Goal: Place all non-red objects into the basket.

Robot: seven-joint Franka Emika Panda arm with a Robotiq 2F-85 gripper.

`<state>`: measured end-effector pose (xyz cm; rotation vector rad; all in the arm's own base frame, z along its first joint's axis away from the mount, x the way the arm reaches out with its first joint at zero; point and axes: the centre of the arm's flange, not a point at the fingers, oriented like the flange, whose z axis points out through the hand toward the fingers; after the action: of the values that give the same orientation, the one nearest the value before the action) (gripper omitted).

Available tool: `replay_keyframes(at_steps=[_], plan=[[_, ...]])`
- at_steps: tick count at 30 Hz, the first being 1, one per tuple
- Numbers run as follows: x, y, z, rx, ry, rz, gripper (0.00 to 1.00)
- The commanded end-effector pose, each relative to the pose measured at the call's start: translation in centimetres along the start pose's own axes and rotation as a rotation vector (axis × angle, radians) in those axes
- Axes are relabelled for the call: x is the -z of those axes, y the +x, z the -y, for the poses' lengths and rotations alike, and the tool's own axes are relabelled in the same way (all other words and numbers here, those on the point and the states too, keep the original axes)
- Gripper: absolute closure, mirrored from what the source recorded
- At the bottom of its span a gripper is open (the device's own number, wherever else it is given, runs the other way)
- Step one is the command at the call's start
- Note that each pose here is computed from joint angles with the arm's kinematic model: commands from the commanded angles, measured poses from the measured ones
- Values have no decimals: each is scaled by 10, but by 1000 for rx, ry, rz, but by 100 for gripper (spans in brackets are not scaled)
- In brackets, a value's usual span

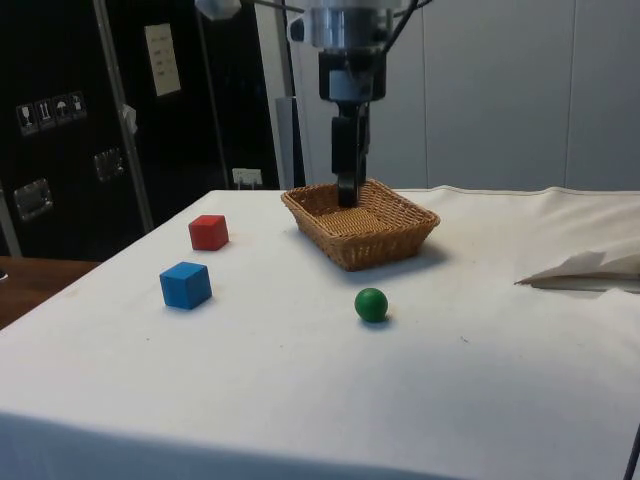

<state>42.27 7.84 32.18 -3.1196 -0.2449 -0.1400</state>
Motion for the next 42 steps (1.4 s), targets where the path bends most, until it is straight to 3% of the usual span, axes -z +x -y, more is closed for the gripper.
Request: replay_keyframes(at_steps=[1,3,10,11,12,19,22,24,31,32,33,40,41,42], plan=[[-3,-1,3,-1,12,-7,0],[-9,-2,2,-4,7,0,0],[-32,-11,9,-9,36,-4,0],[-29,-9,7,-8,24,4,0],[-34,-12,10,-9,38,-4,0],[-53,-17,13,-15,53,-7,0],[-57,-17,10,-12,40,-1,0],[-56,-16,12,-10,52,-12,0],[-66,-19,12,-14,56,-7,0],[-66,-19,9,-14,41,5,0],[-69,-19,13,-16,57,-5,0],[-89,-21,13,-30,64,3,0],[-89,-20,8,-29,48,10,0],[-91,-21,12,-32,65,4,0]])
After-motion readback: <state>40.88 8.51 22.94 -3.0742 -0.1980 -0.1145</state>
